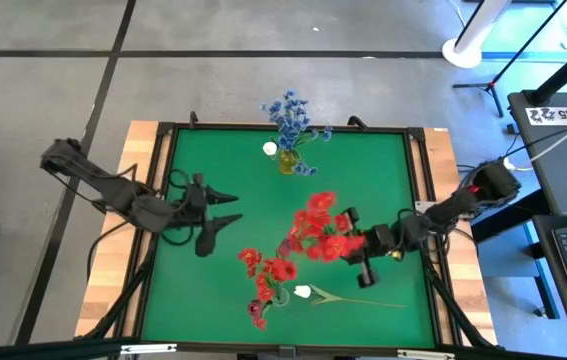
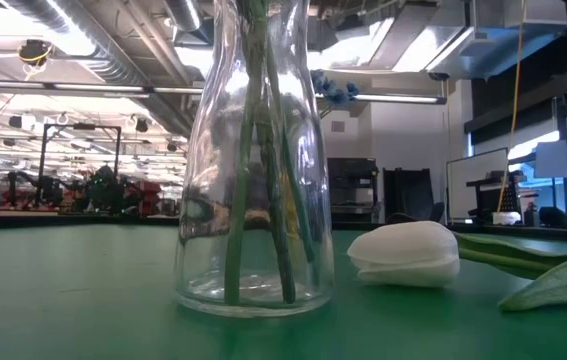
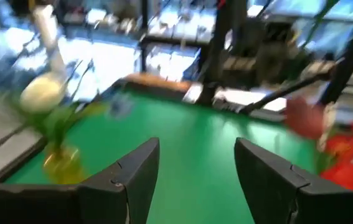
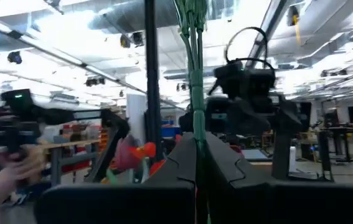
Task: Sort flowers into vase by color
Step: Put the red flowers into the transparent vase
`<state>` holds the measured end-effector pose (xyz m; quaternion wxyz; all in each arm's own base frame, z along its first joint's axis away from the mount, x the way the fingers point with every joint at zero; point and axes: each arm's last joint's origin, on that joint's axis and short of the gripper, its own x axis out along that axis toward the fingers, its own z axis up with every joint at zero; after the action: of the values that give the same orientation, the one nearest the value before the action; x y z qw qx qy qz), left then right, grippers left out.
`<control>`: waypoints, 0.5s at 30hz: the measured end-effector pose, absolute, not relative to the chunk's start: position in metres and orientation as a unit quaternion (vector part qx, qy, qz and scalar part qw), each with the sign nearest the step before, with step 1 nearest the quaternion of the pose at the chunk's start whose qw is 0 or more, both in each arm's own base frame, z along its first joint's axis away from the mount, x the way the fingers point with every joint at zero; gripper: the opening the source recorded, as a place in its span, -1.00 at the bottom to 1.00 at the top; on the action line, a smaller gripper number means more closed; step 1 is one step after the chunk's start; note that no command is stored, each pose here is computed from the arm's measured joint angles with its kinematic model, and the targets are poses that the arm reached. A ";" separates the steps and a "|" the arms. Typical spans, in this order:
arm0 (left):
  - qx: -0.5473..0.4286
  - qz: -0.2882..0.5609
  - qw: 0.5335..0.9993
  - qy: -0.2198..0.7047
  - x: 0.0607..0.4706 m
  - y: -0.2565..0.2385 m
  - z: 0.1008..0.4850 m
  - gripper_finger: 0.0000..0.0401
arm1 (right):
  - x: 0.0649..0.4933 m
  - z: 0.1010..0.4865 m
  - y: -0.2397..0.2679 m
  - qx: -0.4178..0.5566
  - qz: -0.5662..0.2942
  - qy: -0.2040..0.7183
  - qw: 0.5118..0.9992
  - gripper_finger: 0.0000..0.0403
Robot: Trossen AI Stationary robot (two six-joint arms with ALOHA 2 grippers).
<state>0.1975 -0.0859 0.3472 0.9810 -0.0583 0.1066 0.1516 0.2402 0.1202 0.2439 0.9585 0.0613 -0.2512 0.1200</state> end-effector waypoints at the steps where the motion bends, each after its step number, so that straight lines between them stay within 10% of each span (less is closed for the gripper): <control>1: -0.054 0.142 0.984 0.092 0.202 -0.089 0.350 0.01 | 0.246 0.244 0.122 0.062 0.116 -0.252 0.959 -0.97; 15: -0.021 0.076 0.996 -0.045 0.249 -0.112 0.358 0.01 | 0.292 0.261 0.124 0.068 0.091 -0.234 0.966 -0.97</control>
<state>0.2492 -0.1115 0.3579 0.9959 -0.0207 -0.0447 0.0759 0.2920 0.1242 0.2607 0.9656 0.0677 -0.2340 0.0915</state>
